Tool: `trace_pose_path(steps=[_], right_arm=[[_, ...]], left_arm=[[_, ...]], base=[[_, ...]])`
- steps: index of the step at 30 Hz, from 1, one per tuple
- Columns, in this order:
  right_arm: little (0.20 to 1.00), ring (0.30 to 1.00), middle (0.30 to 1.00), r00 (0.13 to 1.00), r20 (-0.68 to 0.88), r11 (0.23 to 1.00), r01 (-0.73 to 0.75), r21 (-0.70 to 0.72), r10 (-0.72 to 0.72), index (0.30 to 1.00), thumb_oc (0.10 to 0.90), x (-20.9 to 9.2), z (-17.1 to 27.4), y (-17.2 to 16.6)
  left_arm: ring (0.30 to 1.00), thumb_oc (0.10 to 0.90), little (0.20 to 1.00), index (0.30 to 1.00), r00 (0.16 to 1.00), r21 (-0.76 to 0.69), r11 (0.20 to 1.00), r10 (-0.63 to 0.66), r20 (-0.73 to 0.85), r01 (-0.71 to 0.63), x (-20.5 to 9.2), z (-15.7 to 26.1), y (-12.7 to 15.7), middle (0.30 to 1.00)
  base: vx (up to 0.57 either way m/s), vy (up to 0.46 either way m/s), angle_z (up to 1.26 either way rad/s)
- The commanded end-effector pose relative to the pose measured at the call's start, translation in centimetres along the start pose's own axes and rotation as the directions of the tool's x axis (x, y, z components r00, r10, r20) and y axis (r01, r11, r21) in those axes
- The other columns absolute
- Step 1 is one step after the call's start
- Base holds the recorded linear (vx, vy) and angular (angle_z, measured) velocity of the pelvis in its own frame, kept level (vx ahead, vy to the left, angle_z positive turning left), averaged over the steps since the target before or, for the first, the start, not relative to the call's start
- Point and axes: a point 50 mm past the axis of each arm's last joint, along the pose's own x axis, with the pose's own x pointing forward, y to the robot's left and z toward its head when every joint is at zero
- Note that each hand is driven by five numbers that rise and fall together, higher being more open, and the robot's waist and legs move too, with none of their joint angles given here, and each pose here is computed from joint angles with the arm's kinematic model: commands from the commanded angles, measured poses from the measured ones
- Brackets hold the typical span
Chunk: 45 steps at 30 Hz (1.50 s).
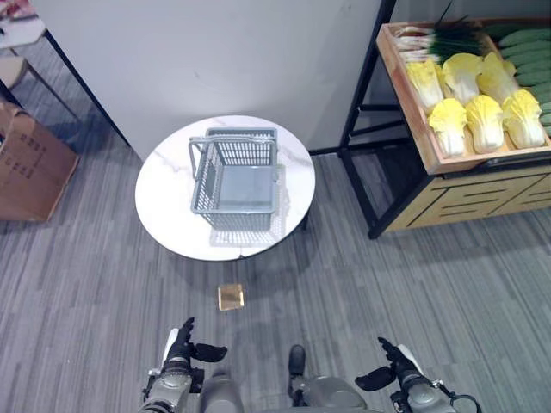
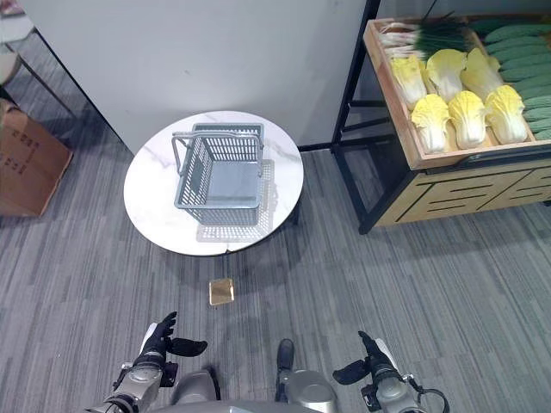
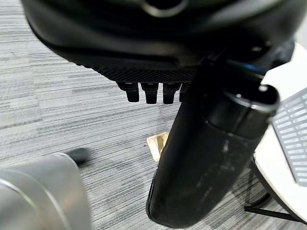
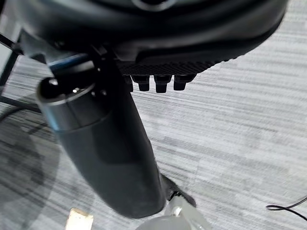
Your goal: Get the vegetables into the basket
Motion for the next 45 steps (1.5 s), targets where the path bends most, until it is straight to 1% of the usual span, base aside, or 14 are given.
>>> trace_pose_path(steps=[1,5,6,9,14,20,29,33,35,40,41,42,43,45], right_arm=[[1.0,1.0,1.0,0.999,0.019,0.999,0.034,-0.003,-0.034,1.0,0.9,-0.3,-0.4,-0.7],[1.0,1.0,1.0,1.0,-0.003,1.0,0.02,-0.007,-0.02,1.0,0.9,-0.4,-1.0,-0.4],[1.0,1.0,1.0,1.0,-0.007,1.0,0.012,-0.008,-0.012,1.0,0.9,-0.5,-1.2,-0.4],[1.0,1.0,1.0,1.0,-0.005,0.999,-0.015,-0.039,0.015,1.0,0.9,-0.5,-1.1,-0.1],[1.0,1.0,1.0,0.998,0.039,0.995,-0.05,-0.084,0.053,1.0,0.9,-0.1,0.6,0.6],[1.0,1.0,1.0,0.994,0.08,0.992,-0.062,-0.107,0.071,1.0,0.9,0.2,1.9,1.0],[1.0,1.0,1.0,0.997,0.046,0.992,-0.058,-0.11,0.063,1.0,0.9,0.0,1.0,0.9],[1.0,1.0,1.0,0.997,0.034,0.991,-0.058,-0.117,0.063,1.0,0.9,-0.1,0.5,0.7],[1.0,1.0,1.0,0.999,0.023,0.991,-0.04,-0.125,0.043,1.0,0.9,-0.2,0.0,-0.2],[1.0,1.0,1.0,0.999,0.037,0.992,0.019,-0.121,-0.014,1.0,0.9,-0.1,0.3,-2.2],[1.0,1.0,1.0,0.995,0.075,0.992,0.071,-0.104,-0.063,1.0,0.9,0.0,1.1,-3.9],[1.0,1.0,1.0,0.99,0.104,0.99,0.1,-0.097,-0.09,1.0,0.9,0.0,1.6,-4.7],[1.0,1.0,1.0,0.991,0.104,0.99,0.1,-0.097,-0.09,1.0,0.9,0.0,1.6,-4.8],[1.0,1.0,1.0,0.974,0.169,0.983,0.168,-0.079,-0.153,1.0,0.9,-0.2,3.0,-6.9]], left_arm=[[1.0,0.9,1.0,1.0,0.998,-0.074,0.996,0.053,0.029,-0.05,0.4,0.6,1.8,1.0],[1.0,0.9,1.0,1.0,1.0,-0.102,0.995,0.002,-0.029,-0.005,-0.1,-1.1,1.4,1.0],[1.0,0.9,1.0,1.0,0.999,-0.11,0.994,-0.033,-0.044,0.028,-0.3,-1.5,1.1,1.0],[1.0,0.9,1.0,1.0,0.996,-0.119,0.991,-0.068,-0.064,0.06,-0.5,-2.2,1.5,1.0],[1.0,0.9,1.0,1.0,0.997,-0.155,0.987,-0.044,-0.067,0.033,-0.2,-1.9,2.6,1.0],[1.0,0.9,1.0,1.0,0.998,-0.13,0.992,0.002,-0.064,-0.011,0.1,-1.5,4.0,1.0],[1.0,0.9,1.0,1.0,0.995,-0.109,0.992,0.057,-0.077,-0.066,0.3,-1.4,5.3,1.0],[1.0,0.9,1.0,1.0,0.992,-0.131,0.987,0.076,-0.105,-0.09,0.1,-2.1,5.7,1.0],[1.0,0.9,1.0,1.0,0.989,-0.152,0.984,0.069,-0.129,-0.088,-0.1,-2.8,5.4,1.0],[1.0,0.9,1.0,1.0,0.993,-0.155,0.987,0.032,-0.114,-0.05,-0.2,-2.6,4.7,1.0],[1.0,0.9,1.0,1.0,0.995,-0.156,0.987,0.02,-0.102,-0.036,-0.2,-2.5,4.7,1.0],[1.0,0.9,1.0,1.0,0.995,-0.165,0.986,0.019,-0.094,-0.035,-0.1,-2.4,4.7,1.0],[1.0,0.9,1.0,1.0,0.995,-0.165,0.986,0.019,-0.095,-0.034,-0.2,-2.4,4.7,1.0],[1.0,0.9,1.0,1.0,0.996,-0.174,0.984,0.012,-0.088,-0.028,-0.3,-2.6,4.7,1.0]], base=[[0.43,0.162,-0.56],[0.24,0.154,-0.61],[0.31,0.316,-0.56],[0.26,0.309,-0.45],[0.13,0.205,-0.32],[0.09,0.164,-0.06],[0.12,-0.086,0.08],[0.09,-0.17,0.49],[0.1,-0.213,0.15],[0.02,-0.136,0.09],[0.03,-0.135,0.1],[0.02,-0.095,0.11],[0.02,-0.038,0.13],[0.03,-0.033,0.07]])
